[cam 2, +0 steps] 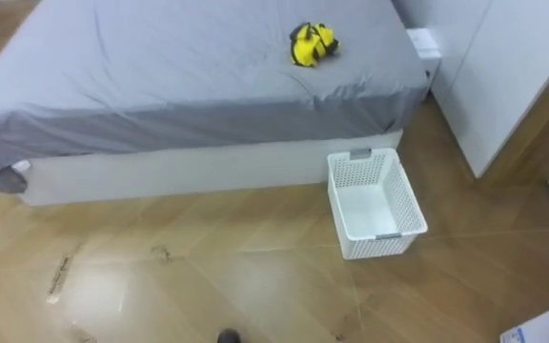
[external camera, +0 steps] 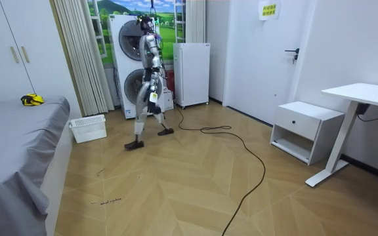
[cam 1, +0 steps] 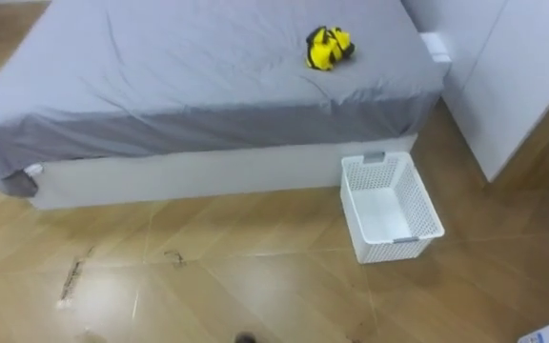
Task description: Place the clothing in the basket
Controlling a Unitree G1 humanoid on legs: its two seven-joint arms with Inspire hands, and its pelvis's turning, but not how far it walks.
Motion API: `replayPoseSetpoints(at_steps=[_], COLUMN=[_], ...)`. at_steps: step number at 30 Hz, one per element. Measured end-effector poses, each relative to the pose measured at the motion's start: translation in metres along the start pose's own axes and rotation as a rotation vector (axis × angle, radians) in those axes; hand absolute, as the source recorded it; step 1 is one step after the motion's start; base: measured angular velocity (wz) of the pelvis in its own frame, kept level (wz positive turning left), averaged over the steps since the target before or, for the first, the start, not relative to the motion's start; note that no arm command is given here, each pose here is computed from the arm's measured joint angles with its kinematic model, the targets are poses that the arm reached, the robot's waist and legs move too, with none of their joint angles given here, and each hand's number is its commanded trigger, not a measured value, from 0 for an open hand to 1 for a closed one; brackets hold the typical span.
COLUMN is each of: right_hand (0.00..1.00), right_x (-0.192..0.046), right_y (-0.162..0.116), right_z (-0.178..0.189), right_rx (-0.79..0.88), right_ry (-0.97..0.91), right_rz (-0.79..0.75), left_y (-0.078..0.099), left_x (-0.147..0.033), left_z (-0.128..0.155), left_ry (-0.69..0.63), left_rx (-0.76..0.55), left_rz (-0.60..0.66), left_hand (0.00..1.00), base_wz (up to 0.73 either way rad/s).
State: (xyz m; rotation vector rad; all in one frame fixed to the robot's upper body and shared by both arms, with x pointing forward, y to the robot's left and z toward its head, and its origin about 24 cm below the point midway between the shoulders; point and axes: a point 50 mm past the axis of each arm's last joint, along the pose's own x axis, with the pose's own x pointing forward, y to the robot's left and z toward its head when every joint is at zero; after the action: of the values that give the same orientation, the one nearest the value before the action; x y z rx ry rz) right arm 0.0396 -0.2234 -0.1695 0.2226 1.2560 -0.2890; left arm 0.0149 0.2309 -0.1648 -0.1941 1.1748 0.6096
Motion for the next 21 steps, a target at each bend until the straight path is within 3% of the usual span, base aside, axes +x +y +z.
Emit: replayPoseSetpoints(at_steps=[7, 10, 17, 21], right_hand=[0.0, 0.0, 0.0, 0.0], right_x=[-0.001, -0.004, -0.003, -0.006], right_y=[-0.003, -0.01, 0.014, 0.025], right_z=[0.003, -0.003, 0.057, 0.088], right_rx=[0.031, 0.052, 0.045, 0.052], right_ry=[-0.043, -0.048, -0.265, -0.386], right_rz=[-0.027, -0.062, 0.006, -0.002], left_y=[0.001, -0.007, -0.025, -0.027], left_x=[0.001, 0.003, 0.004, 0.002], left_z=[0.001, 0.01, 0.027, 0.016], left_ry=[0.0, -0.027, -0.098, -0.067], left_rx=[0.009, 0.038, 0.184, 0.245], left_rz=[-0.011, -0.031, -0.095, -0.116], left_hand=[0.0, 0.0, 0.0, 0.0], base_wz=[-0.07, 0.19, 0.11, 0.48])
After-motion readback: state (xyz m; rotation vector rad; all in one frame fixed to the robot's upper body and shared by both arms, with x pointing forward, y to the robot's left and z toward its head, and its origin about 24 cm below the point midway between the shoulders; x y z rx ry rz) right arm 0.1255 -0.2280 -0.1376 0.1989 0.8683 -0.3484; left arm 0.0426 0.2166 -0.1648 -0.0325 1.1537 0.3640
